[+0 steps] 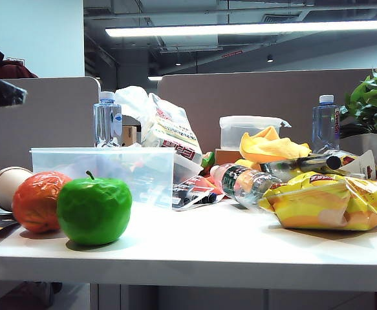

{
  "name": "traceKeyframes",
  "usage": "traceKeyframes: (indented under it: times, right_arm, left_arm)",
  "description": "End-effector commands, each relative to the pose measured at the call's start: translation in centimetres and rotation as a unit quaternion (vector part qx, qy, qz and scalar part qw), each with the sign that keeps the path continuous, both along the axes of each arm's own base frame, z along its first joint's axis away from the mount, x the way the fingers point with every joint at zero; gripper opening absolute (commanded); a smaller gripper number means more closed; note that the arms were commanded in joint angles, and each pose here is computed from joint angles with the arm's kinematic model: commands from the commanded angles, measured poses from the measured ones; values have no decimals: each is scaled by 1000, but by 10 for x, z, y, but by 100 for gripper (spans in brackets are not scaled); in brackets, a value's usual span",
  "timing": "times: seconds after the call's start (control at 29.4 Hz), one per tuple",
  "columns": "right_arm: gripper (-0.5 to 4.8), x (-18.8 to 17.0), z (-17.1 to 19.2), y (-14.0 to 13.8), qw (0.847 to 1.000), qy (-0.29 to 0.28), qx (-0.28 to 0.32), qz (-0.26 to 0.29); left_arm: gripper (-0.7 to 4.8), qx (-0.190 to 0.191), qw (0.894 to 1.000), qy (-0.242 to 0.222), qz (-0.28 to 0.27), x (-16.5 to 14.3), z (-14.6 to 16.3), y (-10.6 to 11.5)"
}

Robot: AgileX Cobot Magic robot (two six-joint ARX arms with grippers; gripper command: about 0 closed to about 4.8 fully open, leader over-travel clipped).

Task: Pick up the metal ice scoop from the table and place it inside the transparent plastic box.

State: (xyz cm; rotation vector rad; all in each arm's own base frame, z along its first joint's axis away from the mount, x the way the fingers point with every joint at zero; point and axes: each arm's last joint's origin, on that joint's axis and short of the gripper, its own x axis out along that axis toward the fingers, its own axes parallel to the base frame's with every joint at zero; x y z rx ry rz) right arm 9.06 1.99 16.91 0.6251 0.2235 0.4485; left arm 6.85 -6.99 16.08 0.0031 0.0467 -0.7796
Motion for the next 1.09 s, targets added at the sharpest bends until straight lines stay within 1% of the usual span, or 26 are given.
traceKeyframes:
  times: [0.03, 0.1, 0.14, 0.17, 0.2, 0.24, 0.27, 0.31, 0.34, 0.37, 0.44, 0.51, 0.54, 0.61, 0.65, 0.72, 0.75, 0.85, 0.92, 0.95, 1.09]
  right_arm:
    - [180, -2, 17, -1, 1000, 4, -15, -6]
    - [183, 1, 29, 0, 999, 7, -44, -5]
    - [201, 4, 36, 0, 999, 11, -53, -5]
    - [230, 7, 41, 0, 998, 18, -58, -7]
    - [272, 11, 46, 0, 998, 26, -65, -8]
    - [336, 23, 59, 1, 995, 46, -83, -3]
    - [347, 30, 64, 2, 994, 57, -91, -1]
    - [383, 50, 77, 4, 991, 84, -105, 10]
    - [387, 59, 82, 5, 989, 99, -110, 13]
    - [392, 83, 95, 8, 982, 136, -126, 21]
    - [392, 109, 106, 11, 972, 187, -140, 31]
    - [391, 135, 116, 13, 955, 245, -158, 46]
    - [391, 149, 120, 15, 944, 274, -174, 59]
    - [391, 171, 126, 21, 924, 317, -196, 80]
    - [391, 184, 127, 26, 912, 342, -207, 94]
    - [391, 202, 130, 33, 893, 373, -226, 114]
    - [391, 213, 130, 38, 880, 392, -239, 119]
    - [391, 234, 128, 50, 852, 427, -276, 125]
    - [391, 244, 126, 57, 840, 439, -293, 127]
    - [390, 253, 121, 65, 830, 445, -308, 135]
    - [388, 265, 107, 74, 811, 460, -336, 136]
  left_arm:
    - [-5, -1, 1000, -4, 0, 0, 1, 0]
    - [-5, -1, 1000, -4, 0, 0, 1, 0]
    - [-5, -1, 1000, -4, 0, 0, 1, 0]
    - [-5, -1, 1000, -4, 0, 0, 1, 0]
    - [-5, -1, 1000, -4, 0, 0, 1, 0]
    - [-5, -1, 1000, -4, 0, 0, 1, 0]
    - [-5, -1, 1000, -4, 0, 0, 1, 0]
    - [-5, -1, 1000, -4, 0, 0, 1, 0]
    - [-5, -1, 1000, -4, 0, 0, 1, 0]
    - [-5, -1, 1000, -4, 0, 0, 1, 0]
    - [-5, -1, 1000, -4, 0, 0, 1, 0]
    - [-5, -1, 1000, -4, 0, 0, 1, 0]
    - [-5, -1, 1000, -4, 0, 0, 1, 0]
    - [-5, -1, 1000, -4, 0, 0, 1, 0]
    - [-5, -1, 1000, -4, 0, 0, 1, 0]
    - [-5, -1, 1000, -4, 0, 0, 1, 0]
    - [-5, -1, 1000, -3, 0, 0, 1, 0]
    - [-5, -1, 1000, -4, 0, 0, 1, 0]
    - [-5, -1, 1000, -4, 0, 0, 1, 0]
    - [-5, -1, 1000, -4, 0, 0, 1, 0]
    - [-5, -1, 1000, -4, 0, 0, 1, 0]
